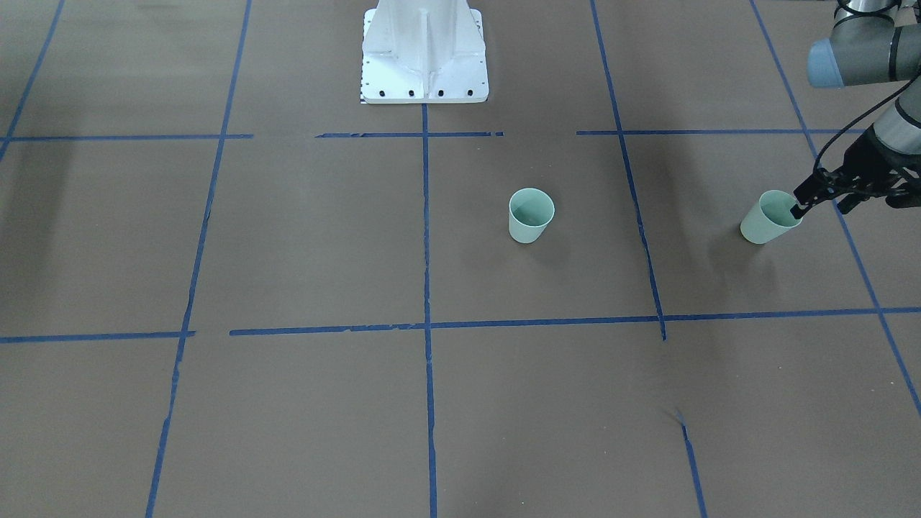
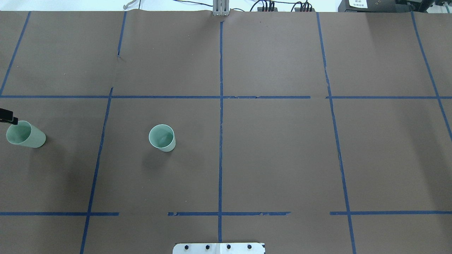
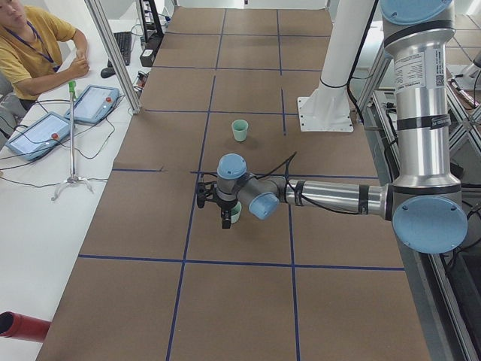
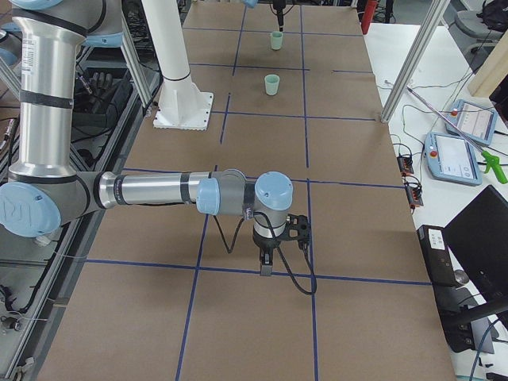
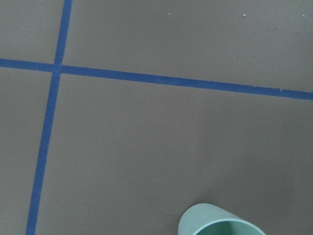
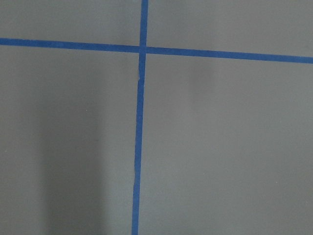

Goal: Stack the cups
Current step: 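Lower the left gripper onto the outer green cup and grasp it, then lift the green cup with the left gripper and carry it over the other cup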

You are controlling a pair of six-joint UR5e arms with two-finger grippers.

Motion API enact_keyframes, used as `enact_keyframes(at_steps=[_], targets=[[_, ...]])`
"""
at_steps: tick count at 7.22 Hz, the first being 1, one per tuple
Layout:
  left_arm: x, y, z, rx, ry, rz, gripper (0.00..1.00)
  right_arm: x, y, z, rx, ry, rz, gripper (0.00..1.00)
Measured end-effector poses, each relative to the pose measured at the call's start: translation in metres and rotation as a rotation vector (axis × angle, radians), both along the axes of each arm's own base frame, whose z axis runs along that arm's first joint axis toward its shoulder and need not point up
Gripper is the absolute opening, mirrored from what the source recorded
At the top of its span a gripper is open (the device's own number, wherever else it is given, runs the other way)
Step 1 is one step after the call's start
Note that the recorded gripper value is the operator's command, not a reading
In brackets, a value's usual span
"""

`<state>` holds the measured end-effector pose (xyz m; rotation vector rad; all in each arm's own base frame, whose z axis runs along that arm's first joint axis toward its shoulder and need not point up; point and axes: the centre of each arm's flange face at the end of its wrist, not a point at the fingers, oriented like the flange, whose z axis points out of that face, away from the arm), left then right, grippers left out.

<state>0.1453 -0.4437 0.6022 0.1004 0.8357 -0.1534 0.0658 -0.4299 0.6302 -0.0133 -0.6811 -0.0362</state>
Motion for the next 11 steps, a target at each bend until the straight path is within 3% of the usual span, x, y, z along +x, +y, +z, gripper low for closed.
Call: enact_keyframes(at_steps=[1,2,7,9,11], targets=[[0.005,0.002,0.004,-0.004,-0.004,0.003,0.05,0.0,0.0,0.0,0.0,0.0,0.0,1.0],[0.008,0.003,0.008,-0.012,-0.006,0.006,0.0,0.0,0.0,0.0,0.0,0.0,0.0,1.0],[0.01,0.003,-0.015,-0.021,0.019,0.02,0.0,0.0,0.0,0.0,0.0,0.0,-0.001,1.0],[0.011,0.001,-0.081,-0.037,0.034,0.005,0.0,0.0,0.0,0.0,0.0,0.0,-0.001,1.0],[0.026,-0.025,-0.166,-0.113,0.08,-0.107,0.0,0.0,0.0,0.0,0.0,0.0,0.0,1.0]])
